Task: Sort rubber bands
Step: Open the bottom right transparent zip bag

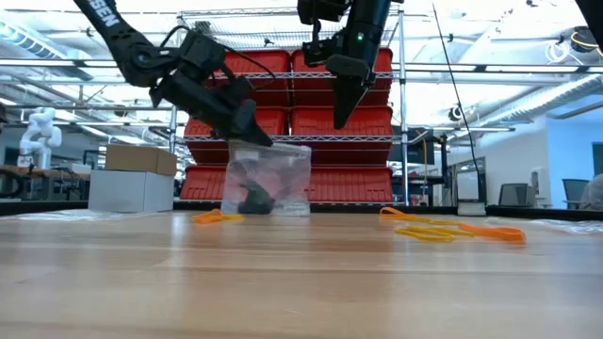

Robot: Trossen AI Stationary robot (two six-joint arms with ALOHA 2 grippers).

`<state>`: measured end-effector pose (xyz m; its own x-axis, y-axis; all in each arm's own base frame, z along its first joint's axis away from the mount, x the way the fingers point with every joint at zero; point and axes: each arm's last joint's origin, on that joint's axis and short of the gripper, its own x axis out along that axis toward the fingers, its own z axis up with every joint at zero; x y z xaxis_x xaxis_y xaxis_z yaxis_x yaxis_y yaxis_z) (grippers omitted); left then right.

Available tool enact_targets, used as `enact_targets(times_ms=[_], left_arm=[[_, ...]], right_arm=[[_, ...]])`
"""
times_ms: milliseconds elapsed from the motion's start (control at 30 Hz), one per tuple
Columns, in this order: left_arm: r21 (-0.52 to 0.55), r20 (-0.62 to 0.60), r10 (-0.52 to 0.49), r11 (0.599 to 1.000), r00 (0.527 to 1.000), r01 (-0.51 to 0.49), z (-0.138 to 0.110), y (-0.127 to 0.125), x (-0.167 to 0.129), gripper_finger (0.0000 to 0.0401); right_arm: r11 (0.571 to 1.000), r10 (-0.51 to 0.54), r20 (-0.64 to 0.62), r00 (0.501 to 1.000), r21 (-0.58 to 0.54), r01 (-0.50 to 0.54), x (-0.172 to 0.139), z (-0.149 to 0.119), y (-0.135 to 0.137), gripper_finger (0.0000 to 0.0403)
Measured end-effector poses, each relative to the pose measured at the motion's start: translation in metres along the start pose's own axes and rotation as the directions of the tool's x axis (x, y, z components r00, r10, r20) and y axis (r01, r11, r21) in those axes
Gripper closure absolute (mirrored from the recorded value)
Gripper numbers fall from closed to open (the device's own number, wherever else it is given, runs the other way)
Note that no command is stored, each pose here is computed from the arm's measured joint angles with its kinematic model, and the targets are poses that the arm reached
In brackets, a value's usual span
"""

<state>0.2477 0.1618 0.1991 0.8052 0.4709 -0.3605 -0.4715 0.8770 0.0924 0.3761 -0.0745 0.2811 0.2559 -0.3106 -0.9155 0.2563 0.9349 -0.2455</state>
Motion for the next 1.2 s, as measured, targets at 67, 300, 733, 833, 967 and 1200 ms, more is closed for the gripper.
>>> enact_targets(times_ms=[67, 300, 733, 833, 967, 1200], left_arm=[[-0.003, 0.014, 0.011, 1.0, 1.0, -0.011, 0.004, 0.003, -0.005, 0.0208], [-0.01, 0.075, 0.047, 0.999, 0.996, -0.047, 0.024, 0.012, -0.031, 0.0207], [-0.044, 0.004, -0.081, 0.996, 0.997, 0.081, 0.015, 0.007, -0.055, 0.0236], [-0.044, 0.041, -0.167, 0.985, 0.985, 0.168, 0.018, 0.004, -0.055, 0.0244], [-0.048, 0.095, -0.258, 0.964, 0.962, 0.263, 0.023, 0.002, -0.056, 0.0249], [-0.035, 0.1, -0.293, 0.954, 0.951, 0.298, 0.024, -0.007, -0.056, 0.0249]], right_arm=[[1.0, -0.002, -0.006, 1.0, 0.005, 0.002, 0.001, -0.001, -0.002, 0.0193], [0.999, 0.035, -0.115, 0.993, 0.045, -0.03, 0.006, -0.012, -0.012, 0.0193], [0.901, 0.143, -0.295, 0.945, 0.433, -0.001, 0.003, -0.093, 0.022, 0.0193], [0.82, 0.122, -0.33, 0.936, 0.565, 0.093, 0.002, -0.123, 0.037, 0.0193], [0.729, 0.08, -0.39, 0.917, 0.651, 0.213, 0.016, -0.156, 0.054, 0.0205], [0.593, 0.007, -0.415, 0.91, 0.734, 0.33, 0.046, -0.191, 0.067, 0.0232]])
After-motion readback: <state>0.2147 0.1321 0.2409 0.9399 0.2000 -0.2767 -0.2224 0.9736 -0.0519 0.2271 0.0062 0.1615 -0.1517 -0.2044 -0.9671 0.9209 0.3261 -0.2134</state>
